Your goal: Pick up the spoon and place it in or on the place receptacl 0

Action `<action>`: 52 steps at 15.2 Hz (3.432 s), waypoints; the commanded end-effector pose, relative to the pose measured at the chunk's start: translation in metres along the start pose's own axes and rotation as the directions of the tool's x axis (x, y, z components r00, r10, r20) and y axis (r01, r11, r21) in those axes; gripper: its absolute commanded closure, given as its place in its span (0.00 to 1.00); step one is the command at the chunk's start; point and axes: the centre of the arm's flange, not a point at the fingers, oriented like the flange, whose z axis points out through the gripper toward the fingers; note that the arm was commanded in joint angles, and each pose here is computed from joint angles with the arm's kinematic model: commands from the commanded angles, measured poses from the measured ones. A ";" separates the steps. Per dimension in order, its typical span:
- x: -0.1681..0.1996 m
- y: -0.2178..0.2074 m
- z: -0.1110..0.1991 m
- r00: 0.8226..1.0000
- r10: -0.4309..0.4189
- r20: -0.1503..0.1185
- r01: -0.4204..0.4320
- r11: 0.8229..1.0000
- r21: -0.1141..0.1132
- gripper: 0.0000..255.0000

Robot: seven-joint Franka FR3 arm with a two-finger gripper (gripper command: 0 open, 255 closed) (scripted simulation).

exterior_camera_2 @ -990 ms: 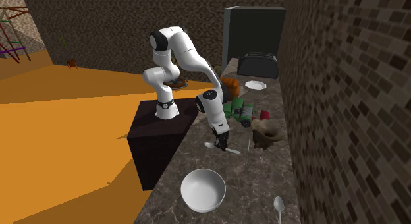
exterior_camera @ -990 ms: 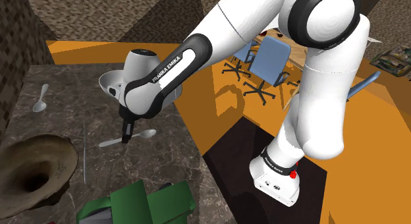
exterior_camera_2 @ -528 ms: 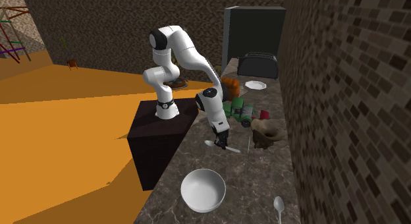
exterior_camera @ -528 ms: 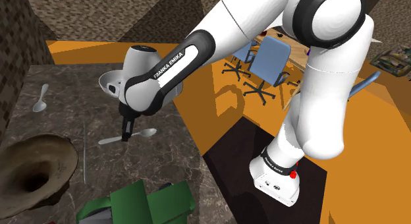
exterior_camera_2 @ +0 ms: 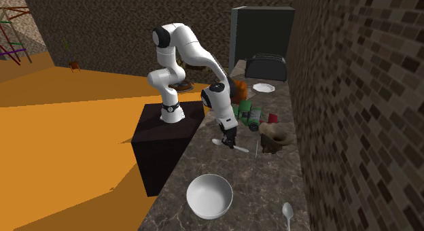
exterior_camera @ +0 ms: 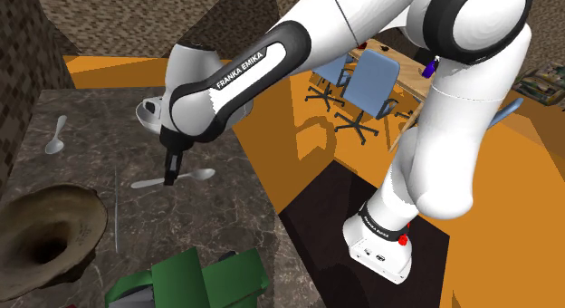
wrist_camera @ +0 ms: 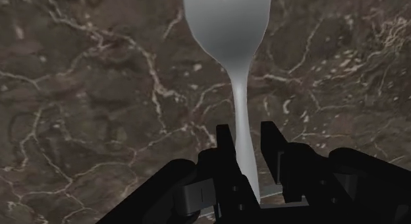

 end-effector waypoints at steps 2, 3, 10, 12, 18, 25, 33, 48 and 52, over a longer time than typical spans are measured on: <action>0.002 -0.003 -0.017 1.000 0.000 0.000 0.000 1.000 0.000 1.00; 0.003 -0.003 -0.022 1.000 0.000 0.000 0.000 1.000 0.000 1.00; 0.012 -0.008 -0.058 1.000 0.000 0.000 0.000 1.000 0.000 1.00; 0.014 -0.009 -0.068 1.000 0.000 0.000 0.000 1.000 0.000 1.00; 0.021 -0.013 -0.099 1.000 0.000 0.000 0.000 1.000 0.000 1.00; 0.029 -0.017 -0.135 1.000 0.000 0.000 0.000 1.000 0.000 1.00; 0.047 -0.029 -0.163 1.000 0.000 0.000 0.000 1.000 0.000 1.00; 0.199 -0.150 -0.124 1.000 0.000 0.000 0.000 1.000 0.000 1.00; 0.224 -0.170 -0.106 1.000 0.000 0.000 0.000 1.000 0.000 1.00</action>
